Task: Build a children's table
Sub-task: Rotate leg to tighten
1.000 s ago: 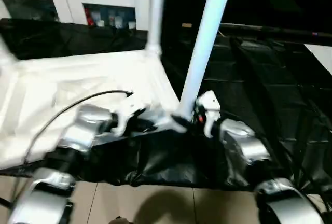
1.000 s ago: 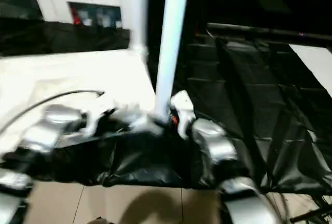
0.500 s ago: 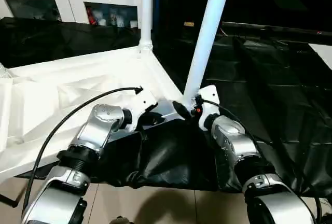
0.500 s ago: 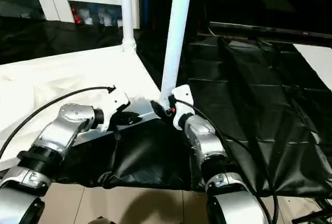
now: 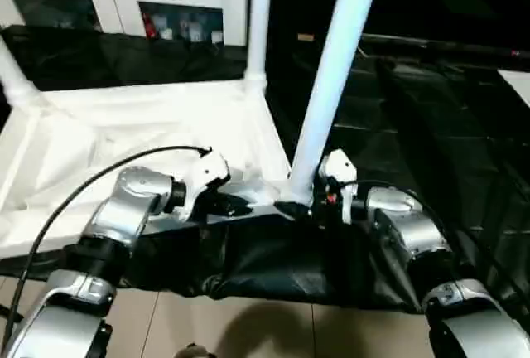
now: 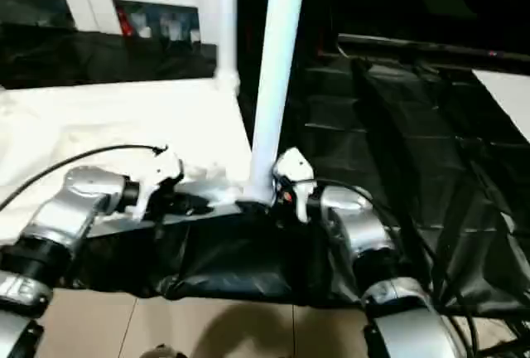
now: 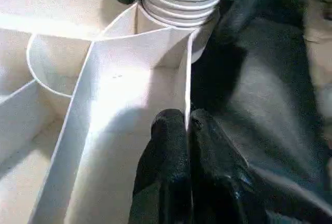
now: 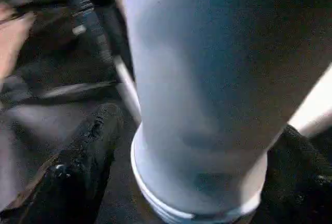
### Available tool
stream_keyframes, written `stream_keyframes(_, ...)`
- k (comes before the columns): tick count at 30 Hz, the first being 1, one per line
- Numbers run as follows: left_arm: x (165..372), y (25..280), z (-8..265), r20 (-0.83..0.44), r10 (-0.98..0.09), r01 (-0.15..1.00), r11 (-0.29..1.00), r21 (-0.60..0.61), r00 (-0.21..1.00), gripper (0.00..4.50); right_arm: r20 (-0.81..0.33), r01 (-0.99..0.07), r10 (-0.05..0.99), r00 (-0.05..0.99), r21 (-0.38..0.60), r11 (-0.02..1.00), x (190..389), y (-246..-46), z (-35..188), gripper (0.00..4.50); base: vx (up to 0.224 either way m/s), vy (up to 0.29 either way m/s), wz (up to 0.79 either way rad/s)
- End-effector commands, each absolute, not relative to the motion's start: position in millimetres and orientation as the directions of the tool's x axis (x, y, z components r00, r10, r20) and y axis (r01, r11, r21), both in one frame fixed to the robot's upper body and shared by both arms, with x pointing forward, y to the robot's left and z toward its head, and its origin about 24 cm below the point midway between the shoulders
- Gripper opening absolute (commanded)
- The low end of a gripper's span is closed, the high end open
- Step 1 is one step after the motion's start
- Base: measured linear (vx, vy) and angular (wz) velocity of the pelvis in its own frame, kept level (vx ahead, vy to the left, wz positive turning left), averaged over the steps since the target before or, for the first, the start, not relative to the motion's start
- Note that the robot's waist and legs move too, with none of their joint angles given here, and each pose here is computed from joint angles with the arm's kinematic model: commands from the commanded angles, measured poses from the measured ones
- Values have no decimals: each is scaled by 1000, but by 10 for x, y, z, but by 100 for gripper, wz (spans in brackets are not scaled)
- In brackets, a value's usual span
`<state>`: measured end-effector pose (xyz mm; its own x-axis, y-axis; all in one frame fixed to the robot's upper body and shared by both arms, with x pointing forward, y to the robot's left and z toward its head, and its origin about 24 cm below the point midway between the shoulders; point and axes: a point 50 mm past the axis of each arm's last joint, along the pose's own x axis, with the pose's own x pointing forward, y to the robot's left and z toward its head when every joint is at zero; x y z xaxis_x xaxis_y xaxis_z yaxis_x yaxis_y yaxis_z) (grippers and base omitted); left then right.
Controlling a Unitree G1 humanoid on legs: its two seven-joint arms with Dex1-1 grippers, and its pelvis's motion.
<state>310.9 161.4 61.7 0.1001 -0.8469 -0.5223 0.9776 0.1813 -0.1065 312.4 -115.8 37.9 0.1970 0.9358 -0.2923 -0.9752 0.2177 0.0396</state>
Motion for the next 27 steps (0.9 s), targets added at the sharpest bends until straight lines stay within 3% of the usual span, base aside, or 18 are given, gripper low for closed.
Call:
stream_keyframes(1, 3070, 1451, 711, -459, -888, 991, 55, -124, -8, 0, -314, -994, 948, 57, 74, 84, 3017, -1059, 343, 355, 0, 0, 0)
stream_keyframes(10, 3083, 1424, 713, -457, -889, 992, 43, -118, -15, 0, -327, -994, 945, -12, 107, 24, 2932, -1073, 329, 287, 0, 0, 0)
stream_keyframes(15, 3155, 1420, 676, -454, -879, 980, 190, -56, 144, 0, -322, -986, 946, 43, 139, 93, 2928, -1015, 249, 277, 0, 0, 0)
stream_keyframes(16, 3175, 1414, 671, -455, -873, 975, 217, -37, 177, 0, -318, -983, 945, 72, 139, 122, 2944, -1002, 241, 277, 0, 0, 0)
stream_keyframes(17, 3211, 1397, 665, -452, -862, 964, 267, -17, 231, 0, -310, -968, 934, 177, 119, 223, 3011, -969, 228, 277, 0, 0, 0)
stream_keyframes(19, 3226, 1389, 664, -449, -858, 957, 288, -15, 251, 0, -307, -955, 922, 235, 105, 279, 3049, -953, 223, 277, 0, 0, 0)
stream_keyframes(22, 3322, 1248, 671, -444, -806, 904, 426, 21, 390, 0, -275, -782, 785, 555, 149, 605, 3265, -841, 185, 275, 0, 0, 0)
stream_keyframes(27, 3353, 1062, 636, -436, -774, 867, 496, 34, 460, 0, -269, -750, 748, 607, 117, 651, 3259, -592, 172, 275, 0, 0, 0)
